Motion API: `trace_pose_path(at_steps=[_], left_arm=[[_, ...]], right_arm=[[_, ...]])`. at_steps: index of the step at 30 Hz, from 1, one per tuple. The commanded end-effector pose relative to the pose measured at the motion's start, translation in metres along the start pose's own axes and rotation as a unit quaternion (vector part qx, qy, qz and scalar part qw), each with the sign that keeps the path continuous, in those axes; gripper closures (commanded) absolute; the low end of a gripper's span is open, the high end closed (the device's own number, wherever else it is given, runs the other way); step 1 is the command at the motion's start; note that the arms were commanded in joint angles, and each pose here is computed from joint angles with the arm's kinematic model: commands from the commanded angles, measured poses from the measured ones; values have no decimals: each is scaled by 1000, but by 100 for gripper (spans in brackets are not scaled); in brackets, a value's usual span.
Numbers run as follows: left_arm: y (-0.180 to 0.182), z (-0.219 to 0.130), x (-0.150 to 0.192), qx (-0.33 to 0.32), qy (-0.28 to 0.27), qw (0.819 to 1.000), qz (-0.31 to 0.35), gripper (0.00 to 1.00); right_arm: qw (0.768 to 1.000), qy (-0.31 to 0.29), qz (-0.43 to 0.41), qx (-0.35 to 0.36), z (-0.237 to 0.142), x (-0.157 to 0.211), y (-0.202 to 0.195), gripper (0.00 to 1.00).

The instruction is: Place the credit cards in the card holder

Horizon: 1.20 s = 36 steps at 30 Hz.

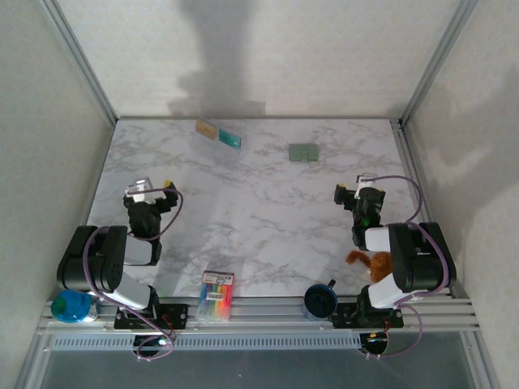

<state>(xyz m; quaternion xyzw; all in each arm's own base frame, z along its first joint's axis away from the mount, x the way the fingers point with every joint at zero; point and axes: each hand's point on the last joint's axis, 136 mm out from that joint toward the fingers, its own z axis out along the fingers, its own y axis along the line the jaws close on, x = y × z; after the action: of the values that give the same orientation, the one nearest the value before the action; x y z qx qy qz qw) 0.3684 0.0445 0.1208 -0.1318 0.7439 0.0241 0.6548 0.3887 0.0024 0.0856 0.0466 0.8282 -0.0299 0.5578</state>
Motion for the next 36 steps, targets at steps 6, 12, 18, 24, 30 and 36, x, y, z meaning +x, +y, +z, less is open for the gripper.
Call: trace_pose_path(at_steps=[6, 12, 18, 24, 30, 36], left_arm=[[-20, 2, -22, 26, -8, 999, 26, 0], [-50, -6, -61, 45, 22, 999, -3, 0], [-74, -19, -84, 76, 70, 992, -74, 0], [-72, -24, -73, 58, 127, 986, -94, 0], [-71, -32, -63, 43, 175, 966, -183, 0], [-69, -41, -46, 42, 217, 947, -234, 0]], right_arm=[[1000, 1, -7, 0, 3, -1, 2, 1], [1000, 1, -7, 0, 3, -1, 2, 1], [1000, 1, -7, 0, 3, -1, 2, 1], [1000, 3, -2, 14, -1, -9, -3, 1], [997, 58, 60, 8, -26, -53, 1, 1], [955, 208, 198, 74, -56, -49, -9, 1]])
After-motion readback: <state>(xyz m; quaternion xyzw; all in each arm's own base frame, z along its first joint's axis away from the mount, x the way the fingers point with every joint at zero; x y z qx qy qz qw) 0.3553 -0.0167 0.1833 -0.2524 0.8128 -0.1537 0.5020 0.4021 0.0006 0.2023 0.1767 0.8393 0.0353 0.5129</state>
